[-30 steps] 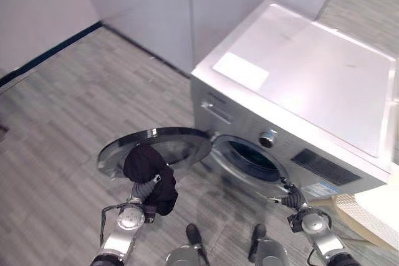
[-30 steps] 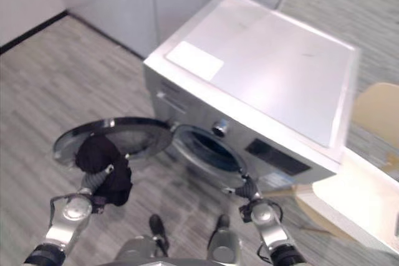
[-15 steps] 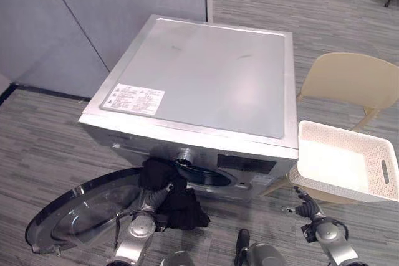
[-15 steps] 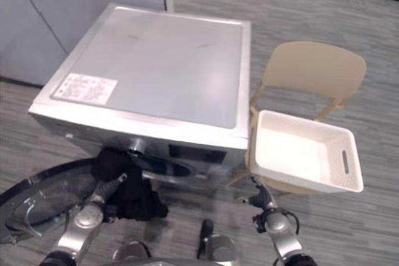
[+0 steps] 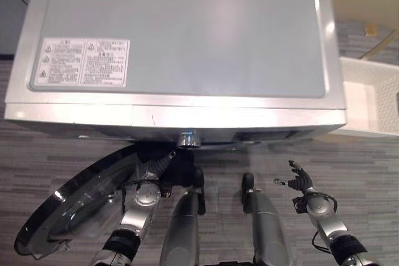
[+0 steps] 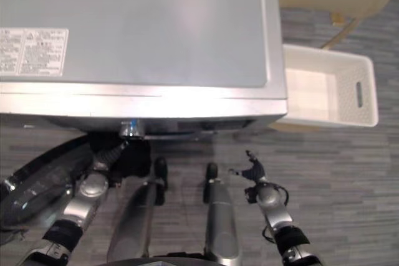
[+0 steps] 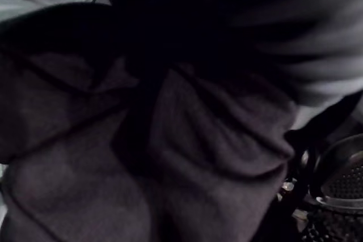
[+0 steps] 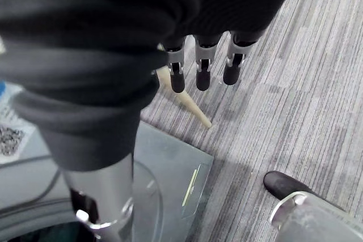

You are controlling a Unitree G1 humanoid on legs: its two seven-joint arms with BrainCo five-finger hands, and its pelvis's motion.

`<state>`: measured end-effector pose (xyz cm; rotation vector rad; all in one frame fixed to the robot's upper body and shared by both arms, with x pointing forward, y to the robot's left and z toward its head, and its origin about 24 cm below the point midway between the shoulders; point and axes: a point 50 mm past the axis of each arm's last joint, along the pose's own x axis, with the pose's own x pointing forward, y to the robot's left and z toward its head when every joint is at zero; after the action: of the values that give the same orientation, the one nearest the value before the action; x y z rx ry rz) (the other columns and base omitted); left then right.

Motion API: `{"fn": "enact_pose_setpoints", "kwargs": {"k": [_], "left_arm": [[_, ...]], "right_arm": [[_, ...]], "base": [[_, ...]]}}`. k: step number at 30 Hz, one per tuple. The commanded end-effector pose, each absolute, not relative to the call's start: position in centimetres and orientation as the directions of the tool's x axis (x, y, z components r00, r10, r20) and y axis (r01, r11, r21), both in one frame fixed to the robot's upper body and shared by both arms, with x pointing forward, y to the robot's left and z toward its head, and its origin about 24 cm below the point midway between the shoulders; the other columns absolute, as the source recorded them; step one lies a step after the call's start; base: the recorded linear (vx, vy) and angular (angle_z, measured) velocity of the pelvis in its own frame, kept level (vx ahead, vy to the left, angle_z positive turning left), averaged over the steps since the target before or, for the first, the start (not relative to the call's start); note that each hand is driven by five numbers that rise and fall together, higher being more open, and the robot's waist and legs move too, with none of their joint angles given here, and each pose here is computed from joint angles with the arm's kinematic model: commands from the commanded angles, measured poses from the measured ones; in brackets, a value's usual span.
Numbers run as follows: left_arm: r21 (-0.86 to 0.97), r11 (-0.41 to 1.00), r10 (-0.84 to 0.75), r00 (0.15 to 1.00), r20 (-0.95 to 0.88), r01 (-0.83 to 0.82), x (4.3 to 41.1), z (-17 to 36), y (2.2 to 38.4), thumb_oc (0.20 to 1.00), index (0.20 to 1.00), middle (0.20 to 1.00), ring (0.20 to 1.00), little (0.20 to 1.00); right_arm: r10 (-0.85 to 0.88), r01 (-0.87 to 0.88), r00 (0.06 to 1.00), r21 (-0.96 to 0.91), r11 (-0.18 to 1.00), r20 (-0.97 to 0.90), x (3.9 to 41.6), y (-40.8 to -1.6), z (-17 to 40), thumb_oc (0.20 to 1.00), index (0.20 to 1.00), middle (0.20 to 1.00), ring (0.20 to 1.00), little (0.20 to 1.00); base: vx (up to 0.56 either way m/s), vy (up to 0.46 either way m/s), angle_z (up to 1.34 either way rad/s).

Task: Grab the laundry basket,head to the washer,open it,put in the laundry and shut it.

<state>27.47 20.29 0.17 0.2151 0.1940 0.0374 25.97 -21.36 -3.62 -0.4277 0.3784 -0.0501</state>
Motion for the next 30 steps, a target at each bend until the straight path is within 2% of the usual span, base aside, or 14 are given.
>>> {"fn": "enact_pose_setpoints", "kwargs": {"k": [1,3,7,12,16,17,18,19,20,21,22,23,24,30], "left_arm": [[0.061,0.992,0.113,0.993,-0.026,-0.111,28.3,2.9,19.4,0.200,0.200,0.200,0.200,0.200],[0.027,0.992,0.126,0.992,0.006,-0.126,28.9,3.7,18.9,0.200,0.200,0.200,0.200,0.200],[-0.101,0.987,0.144,0.963,0.227,-0.124,32.1,10.0,16.3,0.200,0.200,0.200,0.200,0.200],[0.040,0.989,0.107,0.862,0.495,-0.145,35.4,19.1,15.2,0.200,0.200,0.200,0.200,0.200],[0.215,0.893,0.158,0.724,0.672,-0.394,37.5,27.8,18.2,0.200,0.200,0.200,0.200,0.200],[0.216,0.893,0.156,0.722,0.674,-0.395,37.6,28.0,18.2,0.200,0.200,0.200,0.200,0.200],[0.262,0.790,0.191,0.629,0.754,-0.554,37.5,32.3,20.3,0.200,0.200,0.200,0.200,0.200],[0.262,0.789,0.189,0.626,0.757,-0.555,37.5,32.5,20.2,0.200,0.200,0.200,0.200,0.200],[0.266,0.748,0.195,0.583,0.789,-0.608,37.3,34.6,20.8,0.200,0.200,0.200,0.200,0.200],[0.254,0.632,0.209,0.477,0.854,-0.732,36.2,38.8,22.4,0.200,0.200,0.200,0.200,0.200],[0.253,0.600,0.221,0.461,0.859,-0.759,36.0,39.4,22.9,0.200,0.200,0.200,0.200,0.200],[0.281,0.542,0.204,0.448,0.871,-0.792,35.9,40.2,23.2,0.645,0.645,0.645,0.645,0.645],[0.304,0.532,0.203,0.467,0.860,-0.791,36.1,40.1,23.4,1.000,1.000,1.000,1.000,1.000],[0.600,0.507,0.121,0.740,0.662,-0.619,38.9,33.1,23.6,1.000,1.000,1.000,1.000,1.000]], "right_arm": [[-0.157,0.057,0.960,-0.387,0.920,-0.232,26.7,-21.6,-1.6,1.000,1.000,1.000,1.000,1.000],[-0.162,0.074,0.965,-0.379,0.922,-0.205,27.0,-21.4,-1.1,1.000,1.000,1.000,1.000,1.000],[-0.183,0.154,0.982,-0.338,0.928,-0.053,28.9,-20.8,2.0,1.000,1.000,1.000,1.000,1.000],[-0.133,0.140,0.990,-0.314,0.939,0.044,29.5,-20.4,4.0,1.000,1.000,1.000,1.000,1.000],[-0.083,0.109,0.992,-0.323,0.940,0.093,29.5,-20.4,5.0,1.000,1.000,1.000,1.000,1.000],[-0.084,0.110,0.992,-0.320,0.941,0.095,29.5,-20.4,5.1,1.000,1.000,1.000,1.000,1.000],[-0.068,0.106,0.990,-0.318,0.942,0.127,29.6,-20.5,5.7,1.000,1.000,1.000,1.000,1.000],[-0.069,0.107,0.989,-0.314,0.943,0.131,29.7,-20.5,5.8,1.000,1.000,1.000,1.000,1.000],[-0.058,0.104,0.987,-0.312,0.944,0.153,29.8,-20.5,6.3,1.000,1.000,1.000,1.000,1.000],[-0.038,0.094,0.982,-0.311,0.946,0.183,29.8,-20.6,7.0,1.000,1.000,1.000,1.000,1.000],[-0.032,0.091,0.982,-0.316,0.944,0.185,29.8,-20.7,7.0,1.000,1.000,1.000,1.000,1.000],[-0.019,0.080,0.982,-0.329,0.941,0.185,29.8,-20.7,7.1,1.000,1.000,1.000,1.000,1.000],[-0.016,0.077,0.983,-0.332,0.940,0.183,29.8,-20.8,7.1,1.000,1.000,1.000,1.000,1.000],[-0.001,0.046,0.992,-0.364,0.930,0.124,29.7,-21.2,6.2,1.000,1.000,1.000,1.000,1.000]], "base": [[-0.19,-0.082,0.13],[-0.17,-0.067,0.15],[-0.17,-0.053,-0.02],[-0.06,-0.010,-0.15],[0.00,-0.017,-0.11],[-0.01,-0.021,-0.11],[0.00,-0.021,-0.11],[-0.01,-0.023,-0.11],[-0.01,-0.017,-0.09],[-0.02,-0.025,-0.07],[0.00,0.000,0.00],[0.00,0.000,0.00],[0.00,0.000,0.00],[0.03,0.003,0.04]]}}
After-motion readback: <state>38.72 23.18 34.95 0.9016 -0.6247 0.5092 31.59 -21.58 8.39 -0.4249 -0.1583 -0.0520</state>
